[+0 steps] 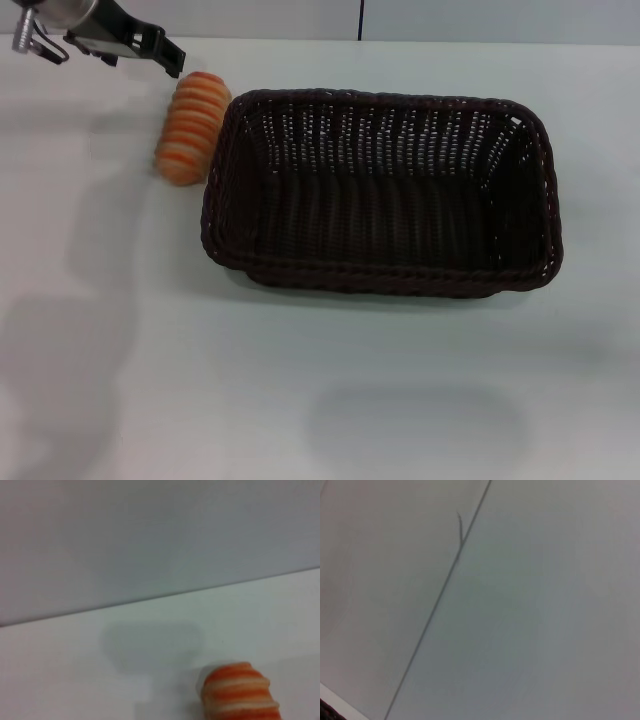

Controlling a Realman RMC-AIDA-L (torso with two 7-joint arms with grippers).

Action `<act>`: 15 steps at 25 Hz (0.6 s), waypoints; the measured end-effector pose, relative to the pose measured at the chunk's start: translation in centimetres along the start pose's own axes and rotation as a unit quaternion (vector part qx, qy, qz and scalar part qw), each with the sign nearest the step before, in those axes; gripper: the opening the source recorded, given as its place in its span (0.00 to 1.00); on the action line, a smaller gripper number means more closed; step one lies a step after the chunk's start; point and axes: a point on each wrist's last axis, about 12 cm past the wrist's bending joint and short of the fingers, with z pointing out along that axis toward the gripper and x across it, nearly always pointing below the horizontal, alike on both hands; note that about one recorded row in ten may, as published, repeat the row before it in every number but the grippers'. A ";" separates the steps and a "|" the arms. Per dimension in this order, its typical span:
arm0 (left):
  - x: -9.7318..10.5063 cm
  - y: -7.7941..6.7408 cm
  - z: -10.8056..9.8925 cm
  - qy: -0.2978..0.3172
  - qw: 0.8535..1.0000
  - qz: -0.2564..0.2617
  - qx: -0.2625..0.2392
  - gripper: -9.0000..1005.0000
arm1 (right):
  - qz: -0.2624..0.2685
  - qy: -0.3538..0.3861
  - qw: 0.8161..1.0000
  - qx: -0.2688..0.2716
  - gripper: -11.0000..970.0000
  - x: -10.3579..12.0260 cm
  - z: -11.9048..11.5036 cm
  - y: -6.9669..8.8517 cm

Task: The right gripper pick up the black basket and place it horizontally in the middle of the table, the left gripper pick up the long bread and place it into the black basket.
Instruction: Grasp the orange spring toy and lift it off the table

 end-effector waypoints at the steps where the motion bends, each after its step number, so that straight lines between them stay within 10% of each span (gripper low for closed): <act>1: 0.2 0.0 0.2 0.003 1.000 -0.001 0.000 0.69 | -0.001 -0.002 1.000 -0.004 0.56 -0.1 0.3 0.1; 15: 1.8 -0.1 1.0 0.045 0.999 -0.003 0.010 0.68 | -0.014 -0.022 0.999 -0.020 0.56 -1.2 2.2 0.2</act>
